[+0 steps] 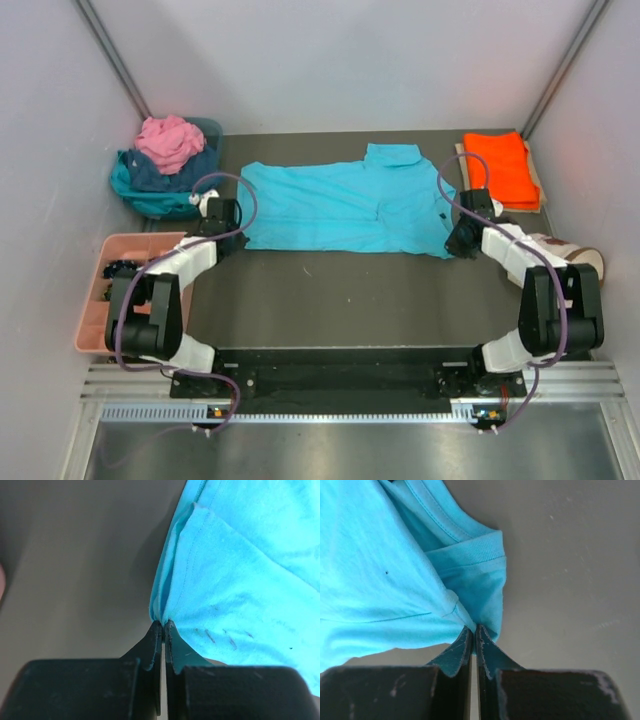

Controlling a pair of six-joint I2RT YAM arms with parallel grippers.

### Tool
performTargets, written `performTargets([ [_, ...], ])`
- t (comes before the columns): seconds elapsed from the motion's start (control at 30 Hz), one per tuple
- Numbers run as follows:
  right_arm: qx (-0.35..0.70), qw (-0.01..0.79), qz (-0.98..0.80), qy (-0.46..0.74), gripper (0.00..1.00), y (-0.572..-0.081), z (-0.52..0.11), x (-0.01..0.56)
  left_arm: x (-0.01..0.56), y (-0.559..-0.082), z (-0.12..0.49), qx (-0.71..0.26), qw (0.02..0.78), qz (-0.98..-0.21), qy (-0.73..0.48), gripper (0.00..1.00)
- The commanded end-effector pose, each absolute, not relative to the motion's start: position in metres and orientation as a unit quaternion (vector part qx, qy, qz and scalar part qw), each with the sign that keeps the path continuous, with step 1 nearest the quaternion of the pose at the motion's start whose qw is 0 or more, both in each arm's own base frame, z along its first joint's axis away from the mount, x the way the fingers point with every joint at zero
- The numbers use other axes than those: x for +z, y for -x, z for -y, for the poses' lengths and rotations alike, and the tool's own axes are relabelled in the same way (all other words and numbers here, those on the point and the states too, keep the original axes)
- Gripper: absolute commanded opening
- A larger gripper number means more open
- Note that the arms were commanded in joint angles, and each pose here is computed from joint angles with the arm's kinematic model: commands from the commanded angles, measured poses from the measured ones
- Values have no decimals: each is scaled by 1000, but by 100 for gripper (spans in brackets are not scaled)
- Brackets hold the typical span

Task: Fold and stack the t-shirts
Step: Fold the tshirt

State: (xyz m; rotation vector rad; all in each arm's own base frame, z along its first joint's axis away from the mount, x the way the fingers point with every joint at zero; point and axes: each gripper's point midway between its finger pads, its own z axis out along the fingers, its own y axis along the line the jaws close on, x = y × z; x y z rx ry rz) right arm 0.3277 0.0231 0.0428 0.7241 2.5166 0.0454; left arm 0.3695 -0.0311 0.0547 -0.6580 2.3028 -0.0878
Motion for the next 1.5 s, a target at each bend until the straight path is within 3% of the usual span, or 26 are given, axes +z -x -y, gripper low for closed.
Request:
performTargets([
  [0.0, -9, 252, -924, -286, 0, -301, -11, 54, 57, -344, 19, -4, 353, -900, 254, 0],
  [0.37, -11, 238, -915, -325, 0, -239, -7, 57, 50, -294, 37, -60, 317, -901, 289, 0],
  [0.7, 1, 231, -909, -346, 0, -198, -9, 60, 54, -254, 30, -50, 307, -895, 320, 0],
  [1.47, 11, 264, -878, -400, 0, -188, -5, 74, 51, -224, 9, -5, 303, -878, 370, 0],
])
